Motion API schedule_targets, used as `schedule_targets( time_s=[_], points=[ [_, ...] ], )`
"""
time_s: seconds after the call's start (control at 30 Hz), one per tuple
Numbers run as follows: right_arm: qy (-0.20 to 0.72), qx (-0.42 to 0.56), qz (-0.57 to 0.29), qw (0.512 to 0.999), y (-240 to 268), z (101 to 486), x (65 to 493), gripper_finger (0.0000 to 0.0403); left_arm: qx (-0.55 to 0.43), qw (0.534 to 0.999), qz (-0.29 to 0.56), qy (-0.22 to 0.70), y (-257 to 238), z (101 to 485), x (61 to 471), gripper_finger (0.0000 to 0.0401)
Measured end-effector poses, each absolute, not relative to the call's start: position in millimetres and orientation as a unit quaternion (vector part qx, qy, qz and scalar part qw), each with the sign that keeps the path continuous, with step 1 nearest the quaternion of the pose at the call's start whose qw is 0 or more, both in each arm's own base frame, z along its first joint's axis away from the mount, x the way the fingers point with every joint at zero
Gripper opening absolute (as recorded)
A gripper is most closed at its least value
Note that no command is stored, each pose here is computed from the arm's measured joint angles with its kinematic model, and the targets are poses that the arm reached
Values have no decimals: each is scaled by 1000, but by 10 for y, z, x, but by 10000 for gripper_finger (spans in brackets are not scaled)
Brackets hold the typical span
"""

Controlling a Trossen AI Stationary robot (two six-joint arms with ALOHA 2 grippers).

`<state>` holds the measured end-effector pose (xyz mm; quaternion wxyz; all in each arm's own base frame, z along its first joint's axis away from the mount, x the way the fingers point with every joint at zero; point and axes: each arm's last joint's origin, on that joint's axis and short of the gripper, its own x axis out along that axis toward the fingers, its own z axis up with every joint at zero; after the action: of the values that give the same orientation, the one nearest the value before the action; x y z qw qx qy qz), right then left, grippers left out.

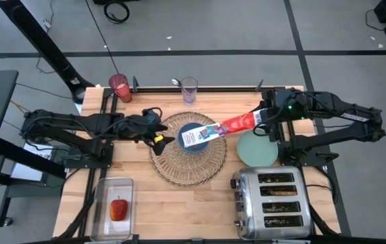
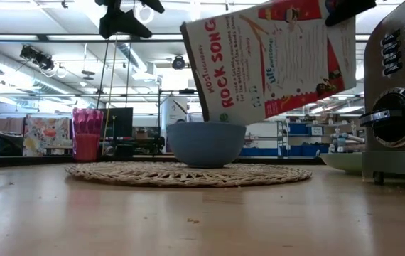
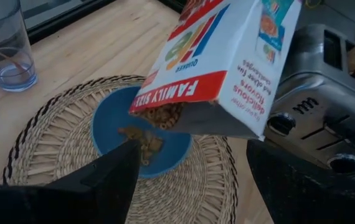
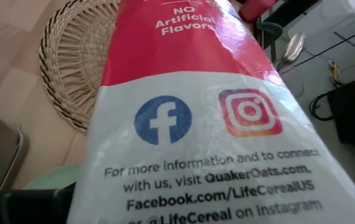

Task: Arrange a breakfast setting
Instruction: Pour the cereal from the white cereal box into the blue bowl

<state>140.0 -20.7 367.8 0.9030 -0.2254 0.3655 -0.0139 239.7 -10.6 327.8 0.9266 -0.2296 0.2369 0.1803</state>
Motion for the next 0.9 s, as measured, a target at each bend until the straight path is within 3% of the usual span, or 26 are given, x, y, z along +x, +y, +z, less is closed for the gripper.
schedule_targets(
  time_s=[0.53, 0.9],
  points=[
    [388, -217, -24, 896, -250, 3783, 1463, 232, -249, 937, 158, 188, -146, 3452, 2273, 270],
    [373, -166, -35, 912, -273, 3764, 1173, 231, -268, 939, 140, 165, -209, 3515, 2247, 270]
  ],
)
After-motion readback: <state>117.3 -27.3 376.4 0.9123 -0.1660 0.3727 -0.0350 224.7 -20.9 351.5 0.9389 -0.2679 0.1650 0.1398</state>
